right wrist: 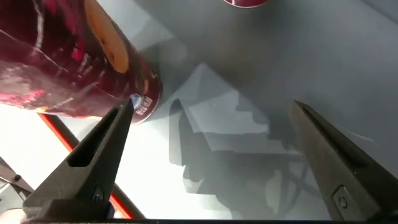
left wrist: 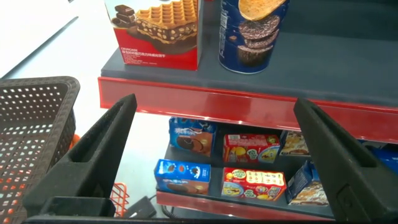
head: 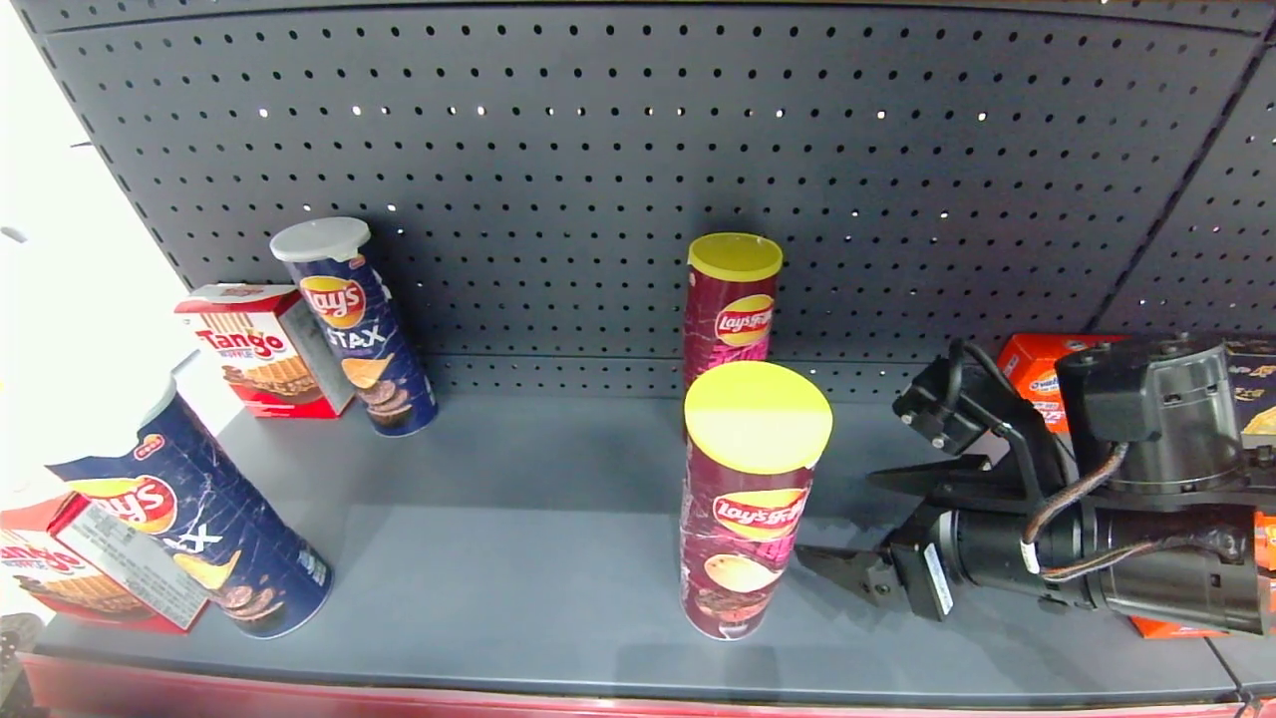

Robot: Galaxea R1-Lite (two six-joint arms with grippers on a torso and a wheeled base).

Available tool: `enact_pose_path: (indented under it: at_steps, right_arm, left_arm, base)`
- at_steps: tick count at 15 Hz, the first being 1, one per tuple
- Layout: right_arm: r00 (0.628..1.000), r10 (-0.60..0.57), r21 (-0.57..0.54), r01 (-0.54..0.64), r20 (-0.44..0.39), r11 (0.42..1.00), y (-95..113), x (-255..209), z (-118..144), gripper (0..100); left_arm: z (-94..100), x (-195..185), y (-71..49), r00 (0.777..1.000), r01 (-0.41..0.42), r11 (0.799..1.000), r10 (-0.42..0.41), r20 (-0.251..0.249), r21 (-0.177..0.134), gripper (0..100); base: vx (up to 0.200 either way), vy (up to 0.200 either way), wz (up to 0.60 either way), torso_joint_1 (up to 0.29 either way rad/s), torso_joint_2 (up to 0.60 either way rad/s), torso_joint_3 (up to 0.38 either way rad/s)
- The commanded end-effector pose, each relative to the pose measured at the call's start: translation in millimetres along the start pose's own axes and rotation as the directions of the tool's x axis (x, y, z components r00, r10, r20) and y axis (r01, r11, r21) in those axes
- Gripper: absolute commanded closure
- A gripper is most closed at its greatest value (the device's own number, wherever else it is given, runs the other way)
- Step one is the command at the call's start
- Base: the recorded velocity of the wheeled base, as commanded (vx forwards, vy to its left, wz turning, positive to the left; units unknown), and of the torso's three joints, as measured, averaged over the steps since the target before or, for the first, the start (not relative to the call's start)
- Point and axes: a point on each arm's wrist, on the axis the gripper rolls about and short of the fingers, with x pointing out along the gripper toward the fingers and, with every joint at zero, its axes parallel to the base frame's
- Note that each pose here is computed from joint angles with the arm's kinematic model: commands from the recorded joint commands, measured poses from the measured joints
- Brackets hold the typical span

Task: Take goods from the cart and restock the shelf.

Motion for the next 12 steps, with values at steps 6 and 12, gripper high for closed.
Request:
enact_pose_path:
  at_steps: [6, 12]
  right_arm:
    - [0.950, -0.250, 0.107, 0.234, 0.189, 0.966, -38.0, -89.6, -2.1, 0]
    - [0.719, -0.597, 0.237, 0.549, 0.355, 0.802, -20.3, -195.5, -54.9, 0]
  left_arm:
    - [0.1, 0.1, 0.0, 1.000, -0.001, 1.000, 0.001, -0.001, 0.000, 0]
    - [0.1, 0.1, 0.0, 1.000, 0.001, 1.000, -0.001, -0.001, 0.000, 0]
  base:
    - [0.000, 0.000, 0.00, 0.000, 0.00, 0.000]
    - [0.000, 0.000, 0.00, 0.000, 0.00, 0.000]
